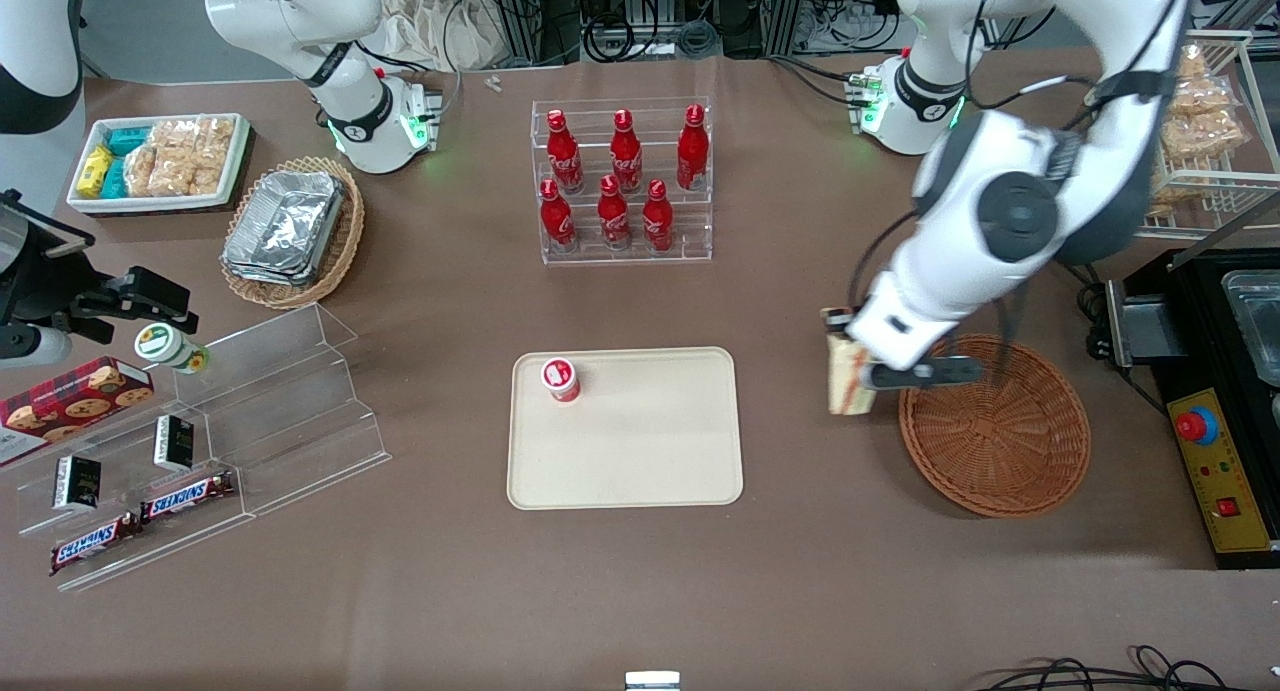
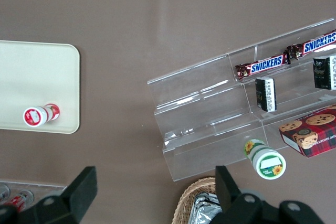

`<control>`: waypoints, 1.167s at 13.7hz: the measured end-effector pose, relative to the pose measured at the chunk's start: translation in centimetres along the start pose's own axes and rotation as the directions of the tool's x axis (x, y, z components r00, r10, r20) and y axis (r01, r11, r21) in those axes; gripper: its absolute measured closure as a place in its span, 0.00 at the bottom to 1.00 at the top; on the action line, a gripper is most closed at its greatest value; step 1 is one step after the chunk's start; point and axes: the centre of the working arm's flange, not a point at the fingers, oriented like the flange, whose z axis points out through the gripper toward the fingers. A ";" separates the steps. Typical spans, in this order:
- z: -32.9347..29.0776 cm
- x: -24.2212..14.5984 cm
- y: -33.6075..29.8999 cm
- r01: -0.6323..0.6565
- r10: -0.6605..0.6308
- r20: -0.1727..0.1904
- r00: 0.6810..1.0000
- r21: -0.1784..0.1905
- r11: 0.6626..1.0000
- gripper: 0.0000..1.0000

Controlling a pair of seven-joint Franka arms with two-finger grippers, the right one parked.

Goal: Place sandwich from basket to tray
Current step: 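Carry the sandwich over the white tray and lower it onto it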

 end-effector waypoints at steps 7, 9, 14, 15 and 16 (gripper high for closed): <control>13.3 0.2 9.0 -0.129 0.130 -0.001 0.991 0.121 0.984 0.81; 15.8 1.6 10.3 -0.117 0.118 0.002 0.993 0.110 0.987 0.81; 19.5 3.5 12.3 -0.038 0.041 -0.031 0.999 0.111 0.993 0.84; 20.0 3.5 12.3 -0.020 0.025 -0.041 0.999 0.125 0.992 0.84; 20.3 3.5 12.3 -0.010 0.017 -0.051 0.999 0.132 0.991 0.78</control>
